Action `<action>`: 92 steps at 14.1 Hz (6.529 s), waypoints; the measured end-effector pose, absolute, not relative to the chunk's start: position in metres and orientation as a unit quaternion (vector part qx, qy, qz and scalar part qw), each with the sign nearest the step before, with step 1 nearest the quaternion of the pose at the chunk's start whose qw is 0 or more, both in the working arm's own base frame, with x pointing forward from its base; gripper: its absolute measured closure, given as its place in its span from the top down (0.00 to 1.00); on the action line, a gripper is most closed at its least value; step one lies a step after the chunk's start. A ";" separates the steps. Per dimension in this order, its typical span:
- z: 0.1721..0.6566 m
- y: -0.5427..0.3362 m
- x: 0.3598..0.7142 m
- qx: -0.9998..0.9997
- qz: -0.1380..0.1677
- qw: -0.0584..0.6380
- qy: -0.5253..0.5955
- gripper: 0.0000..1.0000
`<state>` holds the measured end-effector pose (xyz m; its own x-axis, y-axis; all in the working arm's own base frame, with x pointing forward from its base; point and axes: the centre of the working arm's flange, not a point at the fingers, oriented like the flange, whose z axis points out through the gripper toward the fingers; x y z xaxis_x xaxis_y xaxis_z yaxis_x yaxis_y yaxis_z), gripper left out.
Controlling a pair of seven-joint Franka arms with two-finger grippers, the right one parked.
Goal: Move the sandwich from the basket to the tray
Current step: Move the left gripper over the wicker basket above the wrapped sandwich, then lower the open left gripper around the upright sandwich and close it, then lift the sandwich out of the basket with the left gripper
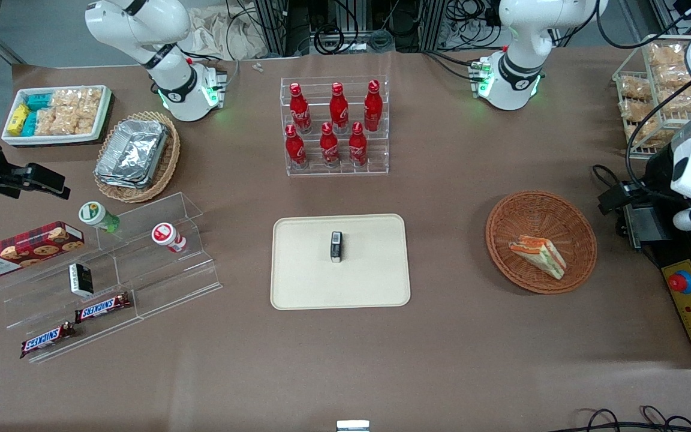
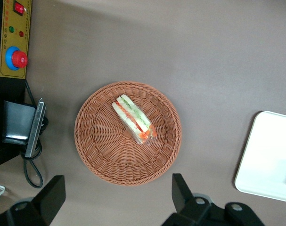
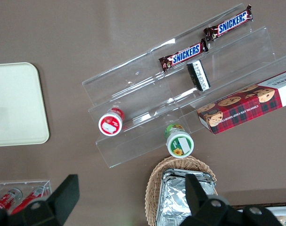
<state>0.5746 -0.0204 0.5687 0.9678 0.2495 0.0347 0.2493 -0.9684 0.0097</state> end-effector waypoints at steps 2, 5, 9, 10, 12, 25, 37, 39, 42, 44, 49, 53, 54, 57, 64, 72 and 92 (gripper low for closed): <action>0.568 -0.021 0.576 0.992 0.018 0.003 0.122 1.00; 0.563 -0.020 0.580 0.993 0.014 0.002 0.116 1.00; 0.544 -0.010 0.582 0.995 -0.021 -0.005 0.095 1.00; 0.539 -0.002 0.584 0.997 -0.025 -0.005 0.079 1.00; 0.528 0.010 0.588 0.997 -0.035 -0.004 0.070 1.00; 0.350 0.011 0.609 0.861 -0.032 -0.013 0.507 0.99; 0.300 0.006 0.604 0.828 -0.046 -0.021 0.558 1.00; 0.294 0.000 0.601 0.830 -0.045 -0.019 0.555 1.00; 0.285 -0.013 0.597 0.833 -0.033 -0.011 0.552 1.00; 0.279 -0.025 0.594 0.833 -0.029 -0.008 0.552 1.00; 0.265 -0.042 0.588 0.833 -0.025 -0.005 0.553 1.00; 0.254 -0.038 0.580 0.832 -0.031 -0.011 0.554 1.00; 0.254 -0.036 0.580 0.831 -0.031 -0.011 0.555 1.00; 0.254 -0.031 0.581 0.833 -0.028 -0.009 0.552 1.00; 0.243 -0.029 0.581 0.844 -0.023 -0.012 0.536 0.65; 0.282 -0.008 0.589 0.847 -0.004 -0.005 0.532 0.23; 0.548 -0.211 0.581 0.994 -0.036 0.011 0.107 0.16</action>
